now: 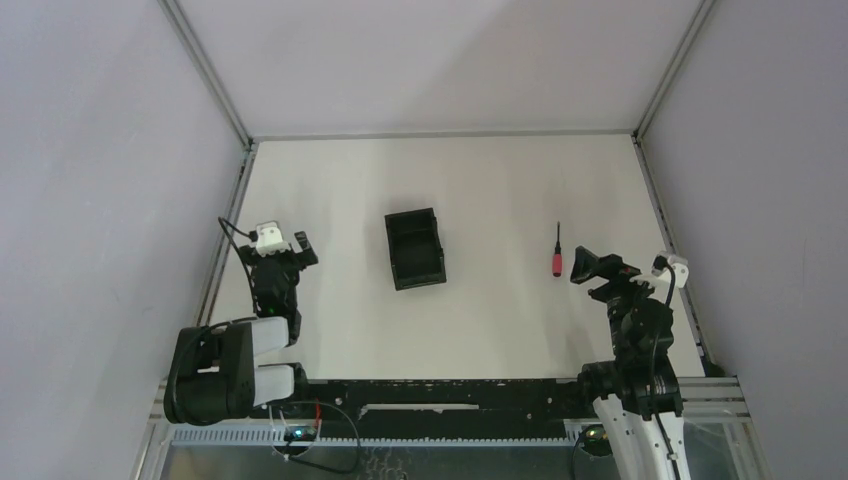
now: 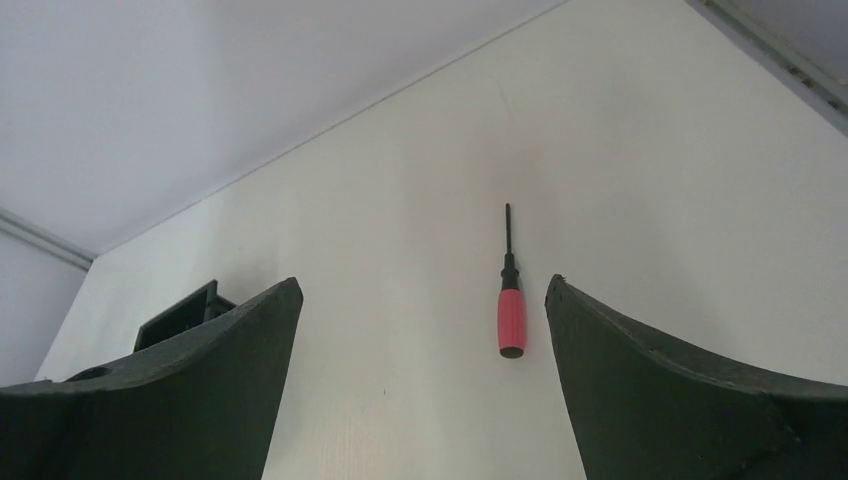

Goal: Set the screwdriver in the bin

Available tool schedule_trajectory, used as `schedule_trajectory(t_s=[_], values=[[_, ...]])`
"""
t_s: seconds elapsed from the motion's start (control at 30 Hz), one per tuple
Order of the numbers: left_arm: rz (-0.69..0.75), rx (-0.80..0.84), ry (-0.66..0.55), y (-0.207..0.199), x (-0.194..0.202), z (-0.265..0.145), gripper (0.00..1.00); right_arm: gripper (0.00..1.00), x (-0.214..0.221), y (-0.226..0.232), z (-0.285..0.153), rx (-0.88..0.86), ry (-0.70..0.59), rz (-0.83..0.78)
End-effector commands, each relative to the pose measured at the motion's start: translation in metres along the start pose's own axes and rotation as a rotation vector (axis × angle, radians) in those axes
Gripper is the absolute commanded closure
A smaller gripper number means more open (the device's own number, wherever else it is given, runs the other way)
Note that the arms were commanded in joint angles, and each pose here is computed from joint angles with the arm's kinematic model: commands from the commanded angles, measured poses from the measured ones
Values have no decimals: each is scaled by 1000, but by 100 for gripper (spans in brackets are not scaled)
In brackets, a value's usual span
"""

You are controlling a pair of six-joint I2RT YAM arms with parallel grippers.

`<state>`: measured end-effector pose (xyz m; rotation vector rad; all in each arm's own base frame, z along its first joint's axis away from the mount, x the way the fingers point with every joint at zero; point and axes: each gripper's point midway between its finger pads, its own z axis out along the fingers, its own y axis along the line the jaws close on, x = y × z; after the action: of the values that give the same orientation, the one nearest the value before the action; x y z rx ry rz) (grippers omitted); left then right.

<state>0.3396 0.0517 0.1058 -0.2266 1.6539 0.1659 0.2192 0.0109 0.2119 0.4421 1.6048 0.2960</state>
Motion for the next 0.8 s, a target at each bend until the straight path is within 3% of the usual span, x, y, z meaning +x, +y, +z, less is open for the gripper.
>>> schedule_trajectory(t_s=[0.0, 0.2, 0.3, 0.43, 0.53, 0.63, 0.77], values=[[2, 6, -89, -4, -31, 11, 0, 1, -27, 3, 2, 26, -100, 62], [2, 6, -88, -4, -31, 11, 0, 1, -73, 60, 0, -214, -151, -99], [2, 6, -88, -4, -31, 11, 0, 6, -88, 83, 15, -246, -65, -146], [1, 6, -89, -4, -31, 11, 0, 9, -93, 89, 58, -131, 175, -221], [1, 5, -88, -4, -31, 11, 0, 7, -75, 66, 91, 69, 415, -263], [2, 6, -88, -4, -31, 11, 0, 8, -31, 39, 114, 181, 714, -254], [2, 7, -88, -4, -31, 11, 0, 13, 29, 13, 139, 234, 919, -246]])
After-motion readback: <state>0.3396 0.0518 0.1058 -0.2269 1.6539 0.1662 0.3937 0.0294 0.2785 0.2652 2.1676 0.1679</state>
